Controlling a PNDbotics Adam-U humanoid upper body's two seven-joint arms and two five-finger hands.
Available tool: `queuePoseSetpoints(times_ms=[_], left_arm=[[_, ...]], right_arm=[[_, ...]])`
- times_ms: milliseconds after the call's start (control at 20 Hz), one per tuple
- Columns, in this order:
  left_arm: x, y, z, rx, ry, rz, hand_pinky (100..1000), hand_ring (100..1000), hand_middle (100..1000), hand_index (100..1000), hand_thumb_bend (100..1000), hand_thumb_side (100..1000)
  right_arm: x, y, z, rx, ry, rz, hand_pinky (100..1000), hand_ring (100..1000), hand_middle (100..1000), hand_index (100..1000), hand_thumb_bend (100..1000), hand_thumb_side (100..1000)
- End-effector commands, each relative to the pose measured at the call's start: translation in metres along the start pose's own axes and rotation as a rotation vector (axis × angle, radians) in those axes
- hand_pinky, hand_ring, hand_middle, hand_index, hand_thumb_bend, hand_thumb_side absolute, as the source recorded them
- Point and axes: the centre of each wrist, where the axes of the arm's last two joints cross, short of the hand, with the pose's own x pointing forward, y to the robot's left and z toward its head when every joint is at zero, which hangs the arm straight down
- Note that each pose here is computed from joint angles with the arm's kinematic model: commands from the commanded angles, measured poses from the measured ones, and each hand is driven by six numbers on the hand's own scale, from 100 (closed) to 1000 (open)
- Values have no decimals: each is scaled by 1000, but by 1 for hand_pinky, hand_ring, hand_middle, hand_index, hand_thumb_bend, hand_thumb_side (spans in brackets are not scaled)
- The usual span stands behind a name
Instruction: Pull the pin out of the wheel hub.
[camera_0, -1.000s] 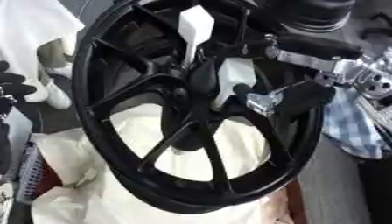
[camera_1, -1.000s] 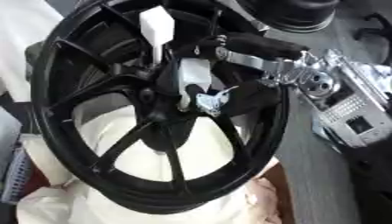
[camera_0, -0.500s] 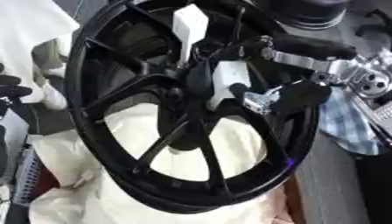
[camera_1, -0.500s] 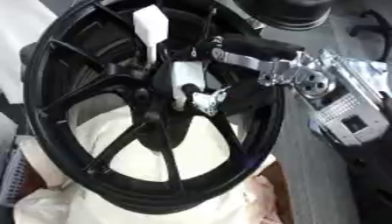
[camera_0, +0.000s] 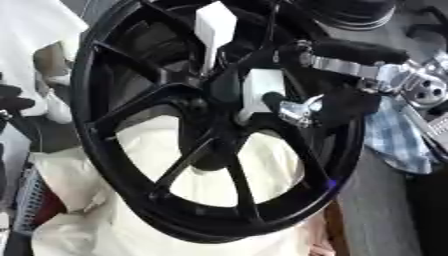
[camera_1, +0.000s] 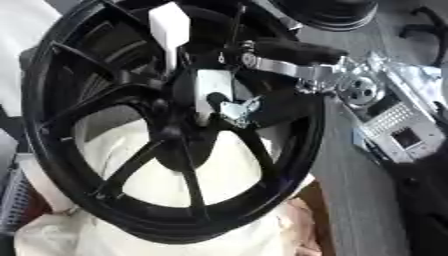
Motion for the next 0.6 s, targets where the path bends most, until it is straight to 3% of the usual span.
queuePoseSetpoints(times_ms=[50, 250, 600], left_arm=[[6, -2, -3, -9, -25, 1, 736, 574, 567, 759, 100, 736], [6, -2, -3, -9, -24, 2, 737, 574, 565, 759, 100, 737], [6, -3, -4, -13, -23, 2, 738, 573, 564, 759, 100, 740]], right_arm=[[1, -6, 4, -15, -5, 30, 911, 905, 819, 981, 100, 754], [1, -7, 4, -13, -18, 42, 916, 909, 827, 987, 100, 643], [1, -7, 3, -31, -11, 57, 907, 898, 814, 971, 100, 612]])
